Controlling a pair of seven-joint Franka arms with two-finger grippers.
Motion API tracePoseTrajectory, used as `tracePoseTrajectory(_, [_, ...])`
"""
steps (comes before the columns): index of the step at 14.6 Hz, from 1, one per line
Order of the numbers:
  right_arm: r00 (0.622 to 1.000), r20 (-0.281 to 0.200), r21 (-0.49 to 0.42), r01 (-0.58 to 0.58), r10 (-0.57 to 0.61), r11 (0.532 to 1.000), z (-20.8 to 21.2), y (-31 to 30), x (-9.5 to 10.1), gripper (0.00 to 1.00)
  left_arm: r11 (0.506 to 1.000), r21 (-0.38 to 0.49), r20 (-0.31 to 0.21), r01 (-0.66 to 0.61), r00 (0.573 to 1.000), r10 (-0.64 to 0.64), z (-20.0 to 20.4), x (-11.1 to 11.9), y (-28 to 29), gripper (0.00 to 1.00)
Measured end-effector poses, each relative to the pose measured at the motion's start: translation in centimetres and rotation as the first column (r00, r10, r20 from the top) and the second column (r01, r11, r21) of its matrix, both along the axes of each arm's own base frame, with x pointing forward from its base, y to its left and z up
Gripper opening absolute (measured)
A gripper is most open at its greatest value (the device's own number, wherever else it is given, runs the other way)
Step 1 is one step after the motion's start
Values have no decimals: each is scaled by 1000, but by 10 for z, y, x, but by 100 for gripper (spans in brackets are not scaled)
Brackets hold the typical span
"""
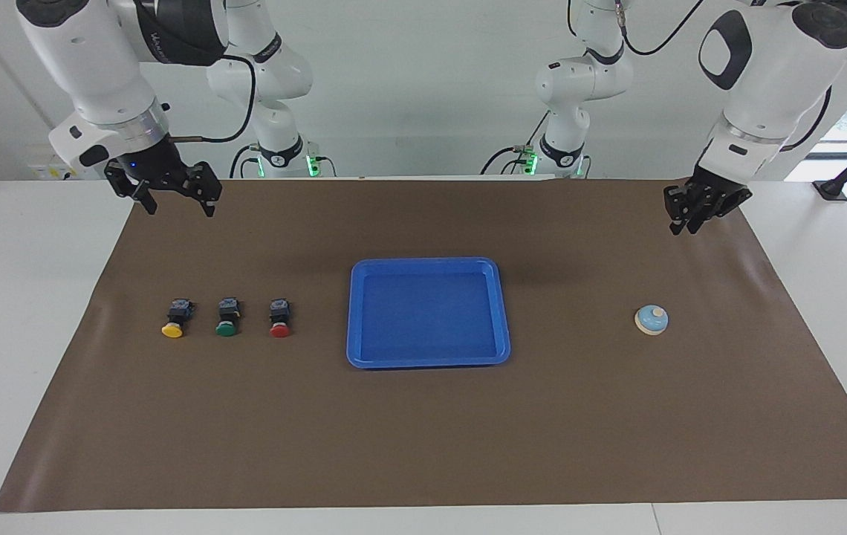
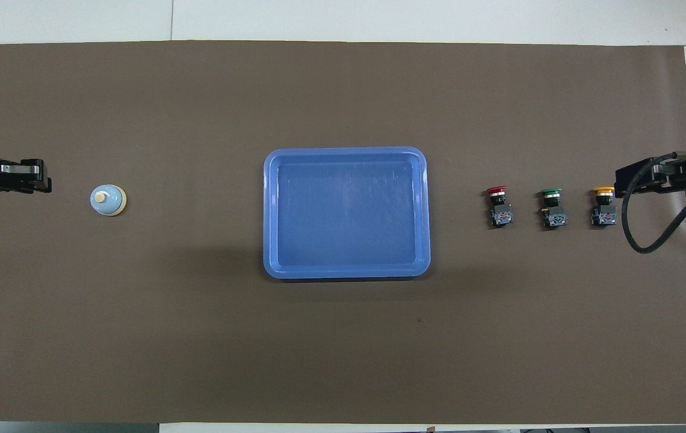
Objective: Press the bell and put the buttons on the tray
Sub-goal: 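Move the left gripper toward the white call bell, then press down on the call bell with the left gripper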
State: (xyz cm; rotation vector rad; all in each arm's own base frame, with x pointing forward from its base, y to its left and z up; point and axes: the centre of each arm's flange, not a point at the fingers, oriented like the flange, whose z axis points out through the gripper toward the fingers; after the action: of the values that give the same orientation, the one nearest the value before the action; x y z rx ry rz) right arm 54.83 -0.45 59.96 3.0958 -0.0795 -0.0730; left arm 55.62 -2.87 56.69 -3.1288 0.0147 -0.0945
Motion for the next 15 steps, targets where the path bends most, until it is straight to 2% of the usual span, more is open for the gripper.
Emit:
tracePoseTrajectory(2, [1000, 0, 0, 0, 0, 1000, 0, 0, 0, 100, 1000, -3, 22, -12, 1000, 12, -28, 6, 6, 1])
tracePoseTrajectory(8, [1000, 0, 0, 0, 0, 1000, 0, 0, 0, 100, 999, -29, 5, -35, 999, 35, -126, 40, 26, 1])
tracePoseTrajectory(12, [1000, 0, 0, 0, 0, 1000, 0, 0, 0, 100, 998, -36, 5, -56, 998, 56, -175, 38, 38, 1])
tracePoseTrajectory(15, [1000, 0, 0, 0, 0, 1000, 0, 0, 0, 100, 996, -38, -2, -81, 997, 81, -195, 33, 54, 1])
